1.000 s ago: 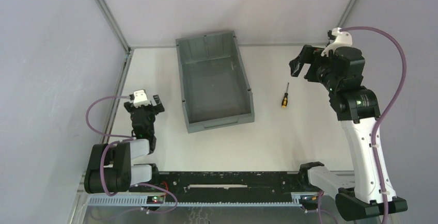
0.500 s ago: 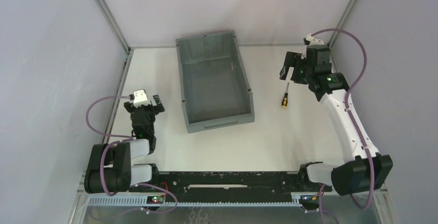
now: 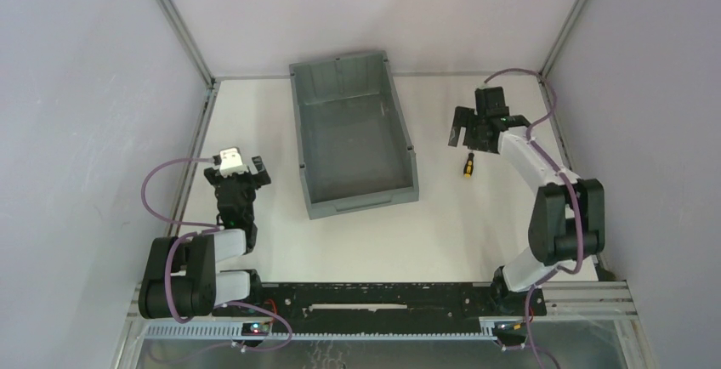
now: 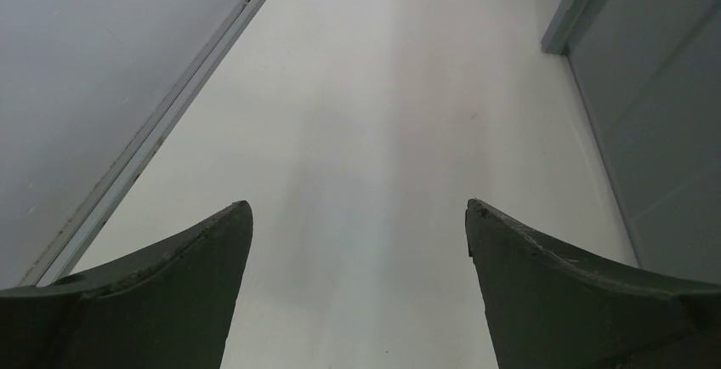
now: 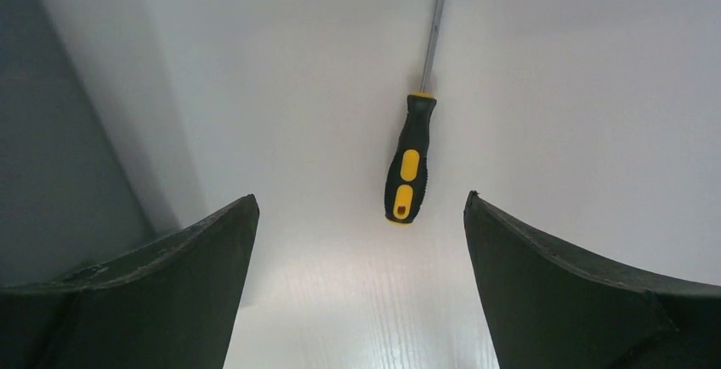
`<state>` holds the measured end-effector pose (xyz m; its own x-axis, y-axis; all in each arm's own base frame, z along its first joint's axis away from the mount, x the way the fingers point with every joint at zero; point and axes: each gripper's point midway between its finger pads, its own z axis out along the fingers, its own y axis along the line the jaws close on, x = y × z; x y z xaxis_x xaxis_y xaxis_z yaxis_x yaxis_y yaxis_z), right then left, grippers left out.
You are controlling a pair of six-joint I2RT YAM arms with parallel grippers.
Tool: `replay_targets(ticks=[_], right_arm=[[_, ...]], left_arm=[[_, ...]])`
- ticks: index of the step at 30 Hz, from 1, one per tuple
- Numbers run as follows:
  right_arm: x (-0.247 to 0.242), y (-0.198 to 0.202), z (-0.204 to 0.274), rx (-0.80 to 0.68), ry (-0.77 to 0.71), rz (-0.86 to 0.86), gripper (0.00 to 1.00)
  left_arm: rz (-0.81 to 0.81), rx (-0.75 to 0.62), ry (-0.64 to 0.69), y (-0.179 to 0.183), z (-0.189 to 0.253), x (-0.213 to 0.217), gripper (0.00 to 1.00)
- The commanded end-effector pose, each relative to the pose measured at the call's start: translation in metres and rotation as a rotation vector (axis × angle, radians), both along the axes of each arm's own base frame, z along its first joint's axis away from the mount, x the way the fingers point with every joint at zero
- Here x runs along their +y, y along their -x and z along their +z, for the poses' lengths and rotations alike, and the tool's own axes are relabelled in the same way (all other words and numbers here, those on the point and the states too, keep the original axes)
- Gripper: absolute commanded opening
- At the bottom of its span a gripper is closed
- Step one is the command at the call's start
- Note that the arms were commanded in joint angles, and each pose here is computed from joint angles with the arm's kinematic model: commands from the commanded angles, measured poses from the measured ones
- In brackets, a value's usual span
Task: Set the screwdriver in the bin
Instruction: Pick up the screwdriver from the center of the board.
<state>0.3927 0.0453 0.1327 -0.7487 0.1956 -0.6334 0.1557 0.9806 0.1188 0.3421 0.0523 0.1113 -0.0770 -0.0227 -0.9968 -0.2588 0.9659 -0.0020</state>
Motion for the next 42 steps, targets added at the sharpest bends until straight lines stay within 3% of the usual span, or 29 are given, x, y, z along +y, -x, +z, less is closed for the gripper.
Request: replay_targets(ticks=[1, 6, 9, 19, 27, 31, 36, 38, 42], right_arm=[[-0.006, -0.012, -0.031, 0.017, 0.006, -0.055, 1.0], [-0.008, -0.012, -0.07, 0.085, 0.023, -0.068, 1.0], [-0.009, -0.01, -0.086, 0.118, 0.024, -0.071, 0.94], [-0.011, -0.006, -0.093, 0.155, 0.004, -0.078, 0.72], [-0.014, -0.002, -0.104, 0.215, 0.005, -0.081, 0.67], [-0.015, -0.001, -0.108, 0.24, 0.012, -0.083, 0.55], [-0.017, -0.002, -0.109, 0.249, 0.02, -0.087, 0.24], [-0.018, -0.002, -0.105, 0.239, 0.029, -0.091, 0.19], [-0.02, -0.002, -0.085, 0.196, 0.054, -0.098, 0.17]], left_arm=[[0.011, -0.065, 0.001, -0.011, 0.023, 0.001, 1.0], [0.011, -0.065, 0.001, -0.011, 0.023, 0.001, 1.0], [0.01, -0.066, 0.002, -0.011, 0.023, 0.001, 1.0], [0.01, -0.066, 0.002, -0.011, 0.023, 0.001, 1.0], [0.009, -0.066, 0.001, -0.011, 0.023, 0.001, 1.0], [0.01, -0.066, 0.002, -0.011, 0.023, 0.001, 1.0], [0.01, -0.067, 0.001, -0.011, 0.024, 0.001, 1.0], [0.011, -0.067, 0.002, -0.011, 0.023, 0.001, 1.0], [0.011, -0.065, 0.001, -0.011, 0.023, 0.001, 1.0]])
